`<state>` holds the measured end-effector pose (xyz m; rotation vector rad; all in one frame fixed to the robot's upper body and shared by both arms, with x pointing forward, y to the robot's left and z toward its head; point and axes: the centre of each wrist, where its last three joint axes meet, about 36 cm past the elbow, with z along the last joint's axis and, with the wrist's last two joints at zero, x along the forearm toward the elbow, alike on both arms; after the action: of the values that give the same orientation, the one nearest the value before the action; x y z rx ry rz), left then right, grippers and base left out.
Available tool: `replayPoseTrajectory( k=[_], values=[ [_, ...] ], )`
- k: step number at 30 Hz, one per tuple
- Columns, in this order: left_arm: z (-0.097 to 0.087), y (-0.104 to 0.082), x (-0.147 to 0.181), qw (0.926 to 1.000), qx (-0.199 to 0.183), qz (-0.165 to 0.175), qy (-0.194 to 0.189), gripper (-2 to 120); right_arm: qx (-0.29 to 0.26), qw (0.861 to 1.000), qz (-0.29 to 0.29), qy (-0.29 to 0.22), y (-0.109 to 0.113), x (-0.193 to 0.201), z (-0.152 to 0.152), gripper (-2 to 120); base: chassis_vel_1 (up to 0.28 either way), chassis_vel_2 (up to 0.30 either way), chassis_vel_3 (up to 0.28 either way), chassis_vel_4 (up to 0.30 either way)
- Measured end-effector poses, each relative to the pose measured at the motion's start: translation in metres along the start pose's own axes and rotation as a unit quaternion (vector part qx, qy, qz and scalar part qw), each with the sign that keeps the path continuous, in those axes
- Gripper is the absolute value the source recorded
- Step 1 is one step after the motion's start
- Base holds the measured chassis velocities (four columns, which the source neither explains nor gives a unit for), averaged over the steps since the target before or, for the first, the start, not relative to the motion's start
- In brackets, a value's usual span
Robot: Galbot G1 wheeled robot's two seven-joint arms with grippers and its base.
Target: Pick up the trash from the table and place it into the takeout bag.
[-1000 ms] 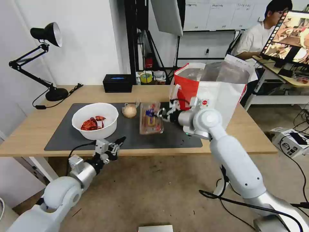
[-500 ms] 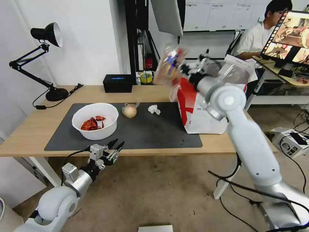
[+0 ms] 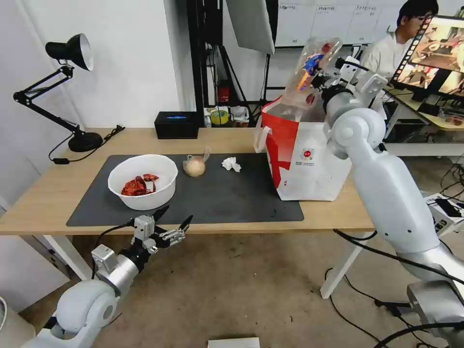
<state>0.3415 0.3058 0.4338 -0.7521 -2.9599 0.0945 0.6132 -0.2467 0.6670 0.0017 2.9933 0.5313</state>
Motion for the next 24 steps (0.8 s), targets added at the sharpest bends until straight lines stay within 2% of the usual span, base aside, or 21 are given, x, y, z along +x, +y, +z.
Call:
replayPoseTrajectory(
  k=[6, 13, 16, 17, 24],
  values=[
    [-0.001, -0.002, 0.000, 1.0000, 0.001, 0.001, -0.002, 100, -0.003, 1.000, 0.011, 0.020, -0.009, 0.000, 0.014, 0, 0.000, 0.000, 0.000, 0.000],
    [-0.001, -0.003, 0.000, 1.0000, -0.001, 0.002, 0.000, 100, -0.066, 0.996, 0.007, 0.062, -0.010, 0.010, 0.013, 3, 0.000, 0.000, 0.000, 0.000],
    [-0.002, -0.002, 0.000, 1.0000, -0.002, 0.004, 0.001, 100, -0.111, 0.989, 0.004, 0.096, -0.010, 0.017, 0.011, 18, 0.000, 0.000, 0.000, 0.000],
    [-0.002, -0.002, 0.000, 1.0000, -0.002, 0.004, 0.001, 100, -0.111, 0.989, 0.004, 0.096, -0.010, 0.017, 0.011, 18, 0.000, 0.000, 0.000, 0.000],
    [-0.005, -0.003, 0.000, 1.0000, -0.005, 0.007, 0.001, 100, -0.126, 0.985, 0.005, 0.115, -0.009, 0.021, 0.009, 47, 0.000, 0.000, 0.000, 0.000]
  ],
)
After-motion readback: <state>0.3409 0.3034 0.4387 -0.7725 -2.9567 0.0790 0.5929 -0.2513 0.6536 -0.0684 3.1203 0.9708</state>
